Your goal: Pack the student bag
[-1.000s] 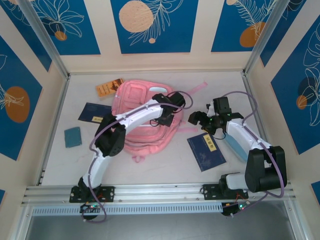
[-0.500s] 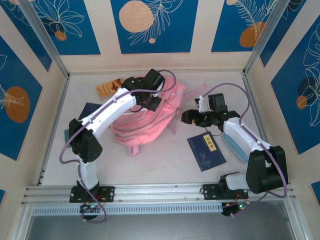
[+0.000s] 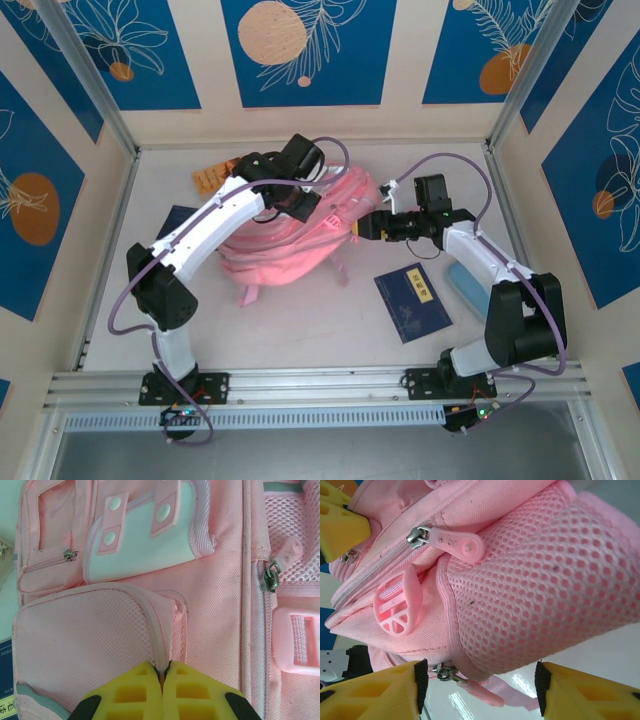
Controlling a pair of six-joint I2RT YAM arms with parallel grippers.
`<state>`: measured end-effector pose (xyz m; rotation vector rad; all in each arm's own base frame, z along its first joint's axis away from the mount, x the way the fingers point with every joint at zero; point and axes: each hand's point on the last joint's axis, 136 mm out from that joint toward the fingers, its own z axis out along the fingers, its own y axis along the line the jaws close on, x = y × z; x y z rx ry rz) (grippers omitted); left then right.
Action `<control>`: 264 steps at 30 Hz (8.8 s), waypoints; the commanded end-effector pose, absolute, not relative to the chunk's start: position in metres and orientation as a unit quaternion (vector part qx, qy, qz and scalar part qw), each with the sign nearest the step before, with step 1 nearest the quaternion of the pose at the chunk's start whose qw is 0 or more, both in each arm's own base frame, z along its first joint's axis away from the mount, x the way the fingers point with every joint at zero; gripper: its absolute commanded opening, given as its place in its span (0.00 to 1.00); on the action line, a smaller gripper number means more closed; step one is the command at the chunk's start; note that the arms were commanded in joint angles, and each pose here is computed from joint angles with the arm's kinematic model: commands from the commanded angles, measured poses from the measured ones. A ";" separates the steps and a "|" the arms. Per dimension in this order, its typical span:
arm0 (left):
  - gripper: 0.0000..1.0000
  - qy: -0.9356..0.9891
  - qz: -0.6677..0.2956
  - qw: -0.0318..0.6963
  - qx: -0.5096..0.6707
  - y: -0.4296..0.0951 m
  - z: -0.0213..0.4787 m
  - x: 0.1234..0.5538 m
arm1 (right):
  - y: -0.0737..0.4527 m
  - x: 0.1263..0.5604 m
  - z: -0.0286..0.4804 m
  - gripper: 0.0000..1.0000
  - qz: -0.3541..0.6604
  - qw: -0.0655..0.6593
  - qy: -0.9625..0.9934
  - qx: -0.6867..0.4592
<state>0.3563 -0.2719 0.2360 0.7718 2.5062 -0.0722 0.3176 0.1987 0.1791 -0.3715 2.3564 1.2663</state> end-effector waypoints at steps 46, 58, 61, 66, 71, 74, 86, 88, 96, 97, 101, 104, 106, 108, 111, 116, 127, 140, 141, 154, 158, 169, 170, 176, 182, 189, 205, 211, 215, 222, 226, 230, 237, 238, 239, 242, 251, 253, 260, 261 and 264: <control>0.00 0.908 -0.062 0.333 0.247 -0.284 0.281 0.382 | 0.206 0.299 0.174 0.46 0.438 0.253 0.846 -0.170; 0.00 0.908 -0.071 0.332 0.244 -0.286 0.282 0.381 | 0.212 0.291 0.175 0.28 0.461 0.239 0.836 -0.178; 0.00 0.908 -0.076 0.332 0.245 -0.288 0.283 0.379 | 0.213 0.292 0.175 0.28 0.462 0.240 0.835 -0.178; 0.00 0.908 -0.083 0.331 0.245 -0.289 0.285 0.378 | 0.215 0.295 0.171 0.27 0.457 0.238 0.838 -0.178; 0.00 0.907 -0.090 0.330 0.244 -0.290 0.286 0.376 | 0.219 0.299 0.164 0.27 0.448 0.233 0.845 -0.177; 0.00 0.908 -0.092 0.329 0.244 -0.291 0.286 0.376 | 0.221 0.301 0.160 0.26 0.442 0.234 0.848 -0.177; 0.00 0.919 -0.100 0.320 0.205 -0.297 0.271 0.385 | 0.214 0.301 0.148 0.00 0.353 0.254 0.884 -0.172; 0.00 0.923 -0.115 0.319 0.183 -0.305 0.265 0.392 | 0.212 0.295 0.142 0.00 0.317 0.257 0.896 -0.173; 0.00 0.931 -0.161 0.315 0.091 -0.336 0.235 0.424 | 0.236 0.246 0.125 0.00 0.302 0.225 0.900 -0.222; 0.00 0.931 -0.173 0.309 0.087 -0.342 0.231 0.426 | 0.242 0.240 0.124 0.00 0.309 0.219 0.897 -0.229; 0.00 0.934 -0.201 0.285 0.084 -0.358 0.219 0.426 | 0.262 0.230 0.122 0.00 0.335 0.212 0.886 -0.241; 0.02 0.936 -0.210 0.271 0.077 -0.354 0.221 0.425 | 0.258 0.241 0.120 0.00 0.324 0.226 0.893 -0.217; 0.16 0.936 -0.218 0.265 0.083 -0.346 0.226 0.421 | 0.245 0.255 0.121 0.00 0.306 0.242 0.903 -0.180; 0.30 0.933 -0.230 0.255 0.109 -0.341 0.228 0.415 | 0.231 0.269 0.121 0.00 0.303 0.247 0.910 -0.138; 0.46 0.937 -0.204 0.246 0.142 -0.319 0.226 0.403 | 0.213 0.285 0.120 0.00 0.308 0.246 0.915 -0.085; 0.58 0.925 -0.168 0.240 0.240 -0.295 0.214 0.375 | 0.192 0.311 0.114 0.00 0.300 0.241 0.922 -0.032; 0.63 0.881 -0.104 0.229 0.400 -0.308 0.170 0.349 | 0.185 0.343 0.120 0.00 0.329 0.228 0.916 -0.020; 0.56 0.852 -0.032 0.213 0.477 -0.326 0.128 0.366 | 0.187 0.334 0.126 0.00 0.356 0.208 0.911 -0.024; 0.53 0.853 -0.026 0.216 0.475 -0.326 0.128 0.370 | 0.187 0.334 0.126 0.00 0.357 0.207 0.910 -0.025; 0.50 0.844 -0.079 0.245 0.470 -0.334 0.145 0.385 | 0.188 0.324 0.131 0.00 0.354 0.194 0.915 -0.018; 0.55 0.832 -0.142 0.208 0.495 -0.342 0.133 0.368 | 0.187 0.319 0.135 0.00 0.354 0.192 0.915 -0.018; 0.53 0.827 -0.170 0.198 0.498 -0.347 0.109 0.382 | 0.192 0.311 0.130 0.00 0.362 0.172 0.916 -0.028; 0.51 0.829 -0.169 0.201 0.494 -0.348 0.108 0.385 | 0.194 0.310 0.128 0.00 0.362 0.171 0.916 -0.033; 0.28 0.870 -0.140 0.221 0.419 -0.343 0.098 0.408 | 0.210 0.291 0.116 0.00 0.335 0.163 0.925 -0.073; 0.20 0.902 -0.168 0.207 0.340 -0.347 0.082 0.409 | 0.241 0.262 0.102 0.00 0.335 0.171 0.921 -0.101; 0.18 0.919 -0.180 0.208 0.283 -0.351 0.079 0.418 | 0.280 0.234 0.099 0.00 0.392 0.160 0.898 -0.123; 0.51 0.941 -0.230 0.210 0.133 -0.308 0.147 0.390 | 0.211 0.243 0.120 0.56 0.355 0.171 0.918 0.050; 0.54 0.945 -0.235 0.209 0.093 -0.290 0.158 0.353 | 0.180 0.258 0.134 0.67 0.361 0.151 0.907 0.156; 0.55 0.945 -0.239 0.208 0.081 -0.295 0.162 0.330 | 0.163 0.274 0.138 0.71 0.359 0.147 0.902 0.192; 0.51 0.939 -0.240 0.205 0.133 -0.341 0.160 0.295 | 0.147 0.296 0.128 0.73 0.365 0.110 0.893 0.239; 0.47 0.937 -0.241 0.200 0.156 -0.368 0.149 0.287 | 0.144 0.304 0.121 0.72 0.372 0.084 0.886 0.262; 0.42 0.939 -0.230 0.191 0.168 -0.386 0.135 0.288 | 0.144 0.316 0.111 0.68 0.374 0.060 0.882 0.281; 0.31 0.949 -0.193 0.191 0.160 -0.391 0.118 0.296 | 0.143 0.342 0.091 0.53 0.351 0.034 0.885 0.303; 0.31 0.950 -0.192 0.190 0.158 -0.392 0.117 0.296 | 0.144 0.346 0.089 0.49 0.348 0.035 0.887 0.302; 0.30 0.950 -0.192 0.188 0.158 -0.392 0.116 0.296 | 0.144 0.348 0.087 0.47 0.345 0.032 0.888 0.304; 0.30 0.951 -0.191 0.181 0.159 -0.393 0.113 0.295 | 0.148 0.354 0.084 0.41 0.349 0.027 0.887 0.303; 0.27 0.954 -0.184 0.166 0.167 -0.392 0.105 0.291 | 0.156 0.358 0.074 0.32 0.340 0.011 0.887 0.311; 0.27 0.955 -0.182 0.164 0.167 -0.391 0.103 0.291 | 0.158 0.358 0.071 0.32 0.338 0.004 0.887 0.314; 0.27 0.958 -0.168 0.161 0.171 -0.385 0.098 0.289 | 0.166 0.358 0.072 0.09 0.342 -0.004 0.890 0.302; 0.27 0.958 -0.165 0.160 0.172 -0.384 0.098 0.289 | 0.168 0.358 0.077 0.06 0.347 0.001 0.890 0.296; 0.28 0.959 -0.157 0.160 0.171 -0.379 0.099 0.287 | 0.173 0.358 0.092 0.00 0.360 0.017 0.891 0.276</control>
